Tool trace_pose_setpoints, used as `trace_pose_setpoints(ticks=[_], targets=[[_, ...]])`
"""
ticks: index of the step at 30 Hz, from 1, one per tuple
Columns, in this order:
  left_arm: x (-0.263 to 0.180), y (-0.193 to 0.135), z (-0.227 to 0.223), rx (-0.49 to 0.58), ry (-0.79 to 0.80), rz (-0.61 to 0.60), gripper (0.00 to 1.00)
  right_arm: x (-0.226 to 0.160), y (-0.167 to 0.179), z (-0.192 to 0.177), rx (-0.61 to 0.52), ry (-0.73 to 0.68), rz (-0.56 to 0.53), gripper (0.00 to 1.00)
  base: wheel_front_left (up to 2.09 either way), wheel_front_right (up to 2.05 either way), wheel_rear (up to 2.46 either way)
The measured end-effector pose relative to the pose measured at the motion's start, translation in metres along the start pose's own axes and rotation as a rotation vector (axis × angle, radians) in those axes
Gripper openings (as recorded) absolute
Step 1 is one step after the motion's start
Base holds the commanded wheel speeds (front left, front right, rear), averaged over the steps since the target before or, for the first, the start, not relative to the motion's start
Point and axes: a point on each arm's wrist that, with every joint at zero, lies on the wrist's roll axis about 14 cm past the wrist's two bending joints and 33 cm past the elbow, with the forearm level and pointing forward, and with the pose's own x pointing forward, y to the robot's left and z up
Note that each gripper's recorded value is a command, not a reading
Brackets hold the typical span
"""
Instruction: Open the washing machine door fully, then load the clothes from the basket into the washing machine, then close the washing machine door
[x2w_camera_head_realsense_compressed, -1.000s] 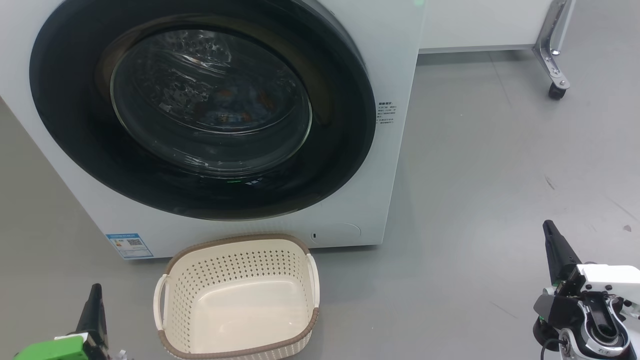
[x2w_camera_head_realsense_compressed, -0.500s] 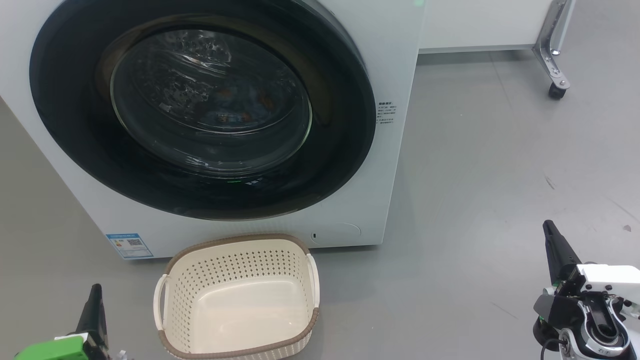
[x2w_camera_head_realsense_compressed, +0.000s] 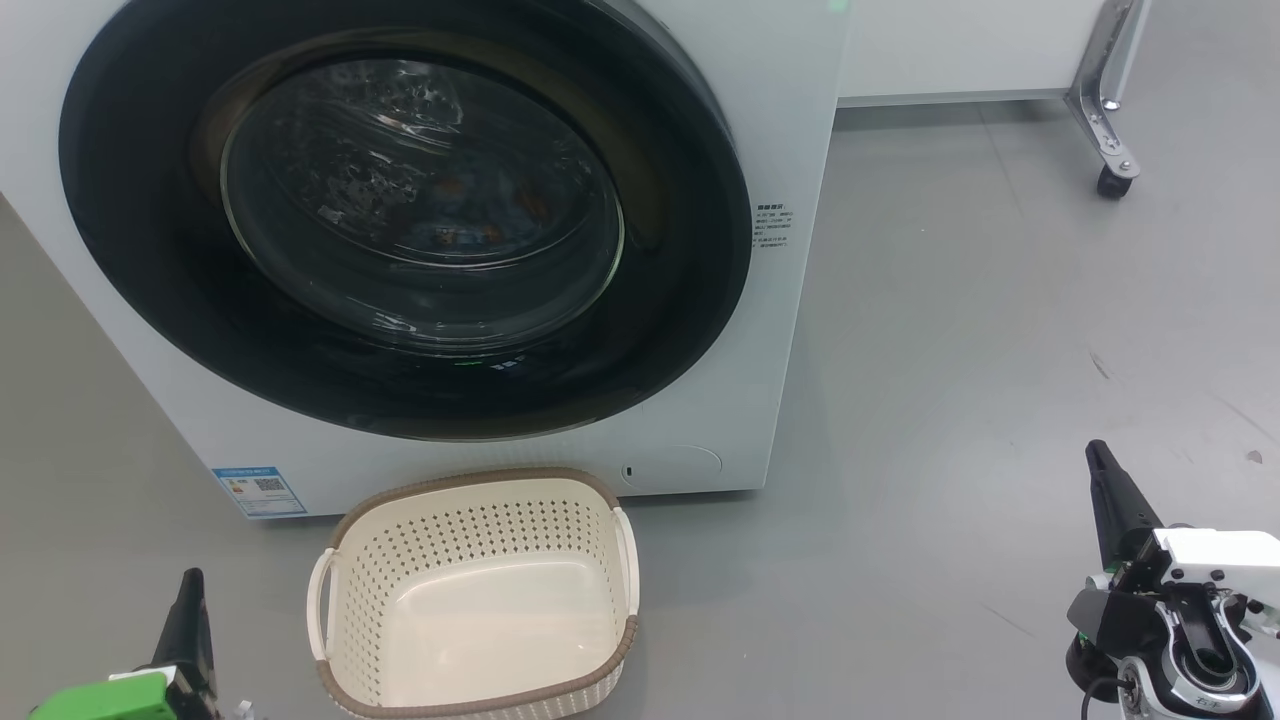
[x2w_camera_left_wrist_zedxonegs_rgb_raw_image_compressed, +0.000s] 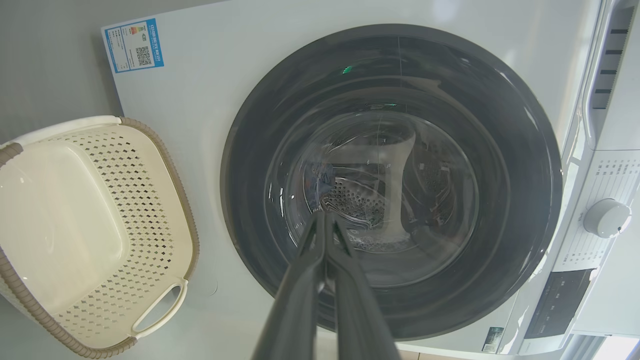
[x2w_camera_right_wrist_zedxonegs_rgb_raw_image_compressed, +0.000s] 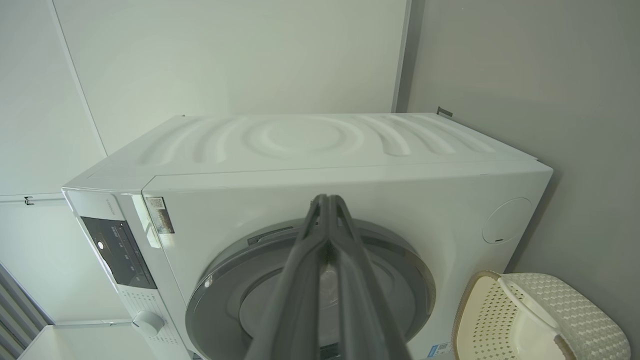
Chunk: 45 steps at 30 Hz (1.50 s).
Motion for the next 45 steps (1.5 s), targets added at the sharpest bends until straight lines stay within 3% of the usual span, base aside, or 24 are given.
trace_pose_setpoints(ticks=[45], targets=[[0.0000,0.0005,0.0000,-0.001,0.000,0.001,0.00,0.0000,0.0002,0.0001,0.000,0.000,0.001,0.00,0.00,0.00,0.00]])
